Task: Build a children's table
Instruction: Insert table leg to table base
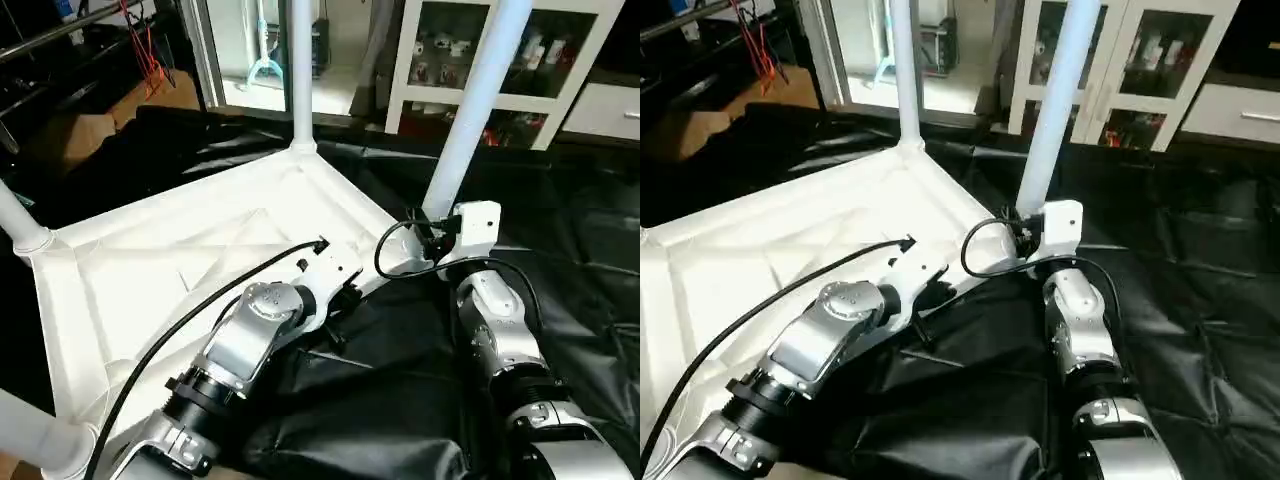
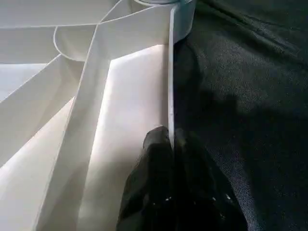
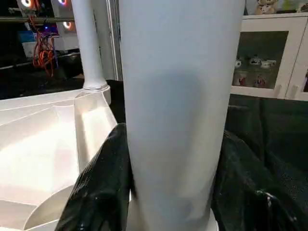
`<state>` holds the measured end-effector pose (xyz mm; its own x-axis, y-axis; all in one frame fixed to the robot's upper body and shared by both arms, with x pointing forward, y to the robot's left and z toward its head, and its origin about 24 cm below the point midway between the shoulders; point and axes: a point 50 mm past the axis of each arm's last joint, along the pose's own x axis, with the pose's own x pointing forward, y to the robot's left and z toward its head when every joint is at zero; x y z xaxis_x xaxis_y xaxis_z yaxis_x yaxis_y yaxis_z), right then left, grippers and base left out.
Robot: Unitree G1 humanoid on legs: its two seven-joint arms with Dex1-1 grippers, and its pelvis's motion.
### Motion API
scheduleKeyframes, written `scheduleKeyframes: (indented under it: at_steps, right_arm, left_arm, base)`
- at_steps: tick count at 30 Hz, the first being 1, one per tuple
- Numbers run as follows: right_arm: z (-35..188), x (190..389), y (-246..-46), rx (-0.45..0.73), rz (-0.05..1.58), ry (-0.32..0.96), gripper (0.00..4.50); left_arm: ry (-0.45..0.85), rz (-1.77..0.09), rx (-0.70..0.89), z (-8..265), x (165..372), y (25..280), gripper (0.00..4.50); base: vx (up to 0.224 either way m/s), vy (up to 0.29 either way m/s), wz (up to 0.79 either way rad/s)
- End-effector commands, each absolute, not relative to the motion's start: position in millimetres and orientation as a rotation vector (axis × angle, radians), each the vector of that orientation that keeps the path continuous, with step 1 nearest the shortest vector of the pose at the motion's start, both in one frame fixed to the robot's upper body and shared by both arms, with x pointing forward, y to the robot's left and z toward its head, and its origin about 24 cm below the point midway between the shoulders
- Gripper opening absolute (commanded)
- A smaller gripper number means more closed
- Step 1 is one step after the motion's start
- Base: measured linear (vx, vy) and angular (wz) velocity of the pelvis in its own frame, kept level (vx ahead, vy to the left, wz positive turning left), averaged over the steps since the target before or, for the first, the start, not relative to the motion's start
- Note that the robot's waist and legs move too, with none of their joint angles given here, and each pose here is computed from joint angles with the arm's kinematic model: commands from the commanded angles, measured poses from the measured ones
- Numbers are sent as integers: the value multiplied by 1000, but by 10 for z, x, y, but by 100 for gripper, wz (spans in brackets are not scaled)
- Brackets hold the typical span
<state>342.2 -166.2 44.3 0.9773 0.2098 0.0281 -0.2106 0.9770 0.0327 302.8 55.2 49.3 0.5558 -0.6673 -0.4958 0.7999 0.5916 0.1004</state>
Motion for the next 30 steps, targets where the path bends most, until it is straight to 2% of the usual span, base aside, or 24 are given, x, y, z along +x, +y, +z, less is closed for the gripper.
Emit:
scheduleKeyframes:
  at_steps: [1,19,20,22,24,30]
  right_arm:
    - [-320,3037,-1896,53,87,342,186]
    - [-320,3037,-1896,53,87,342,186]
    - [-280,3089,-1792,32,52,308,186]
    - [-88,3209,-1619,47,119,185,186]
    - [22,3260,-1529,58,178,118,186]
    - [34,3266,-1497,58,196,112,186]
  left_arm:
    - [375,-750,379,658,3176,739,0]
    - [375,-750,379,658,3176,739,0]
    - [384,-698,376,669,3193,655,0]
    - [373,-644,377,670,3259,721,0]
    - [364,-623,378,667,3293,782,0]
    - [364,-622,375,670,3296,780,0]
  base:
    - [0,0,0]
    - [0,0,0]
    - [0,0,0]
    - [0,0,0]
    - [0,0,0]
    - [0,0,0]
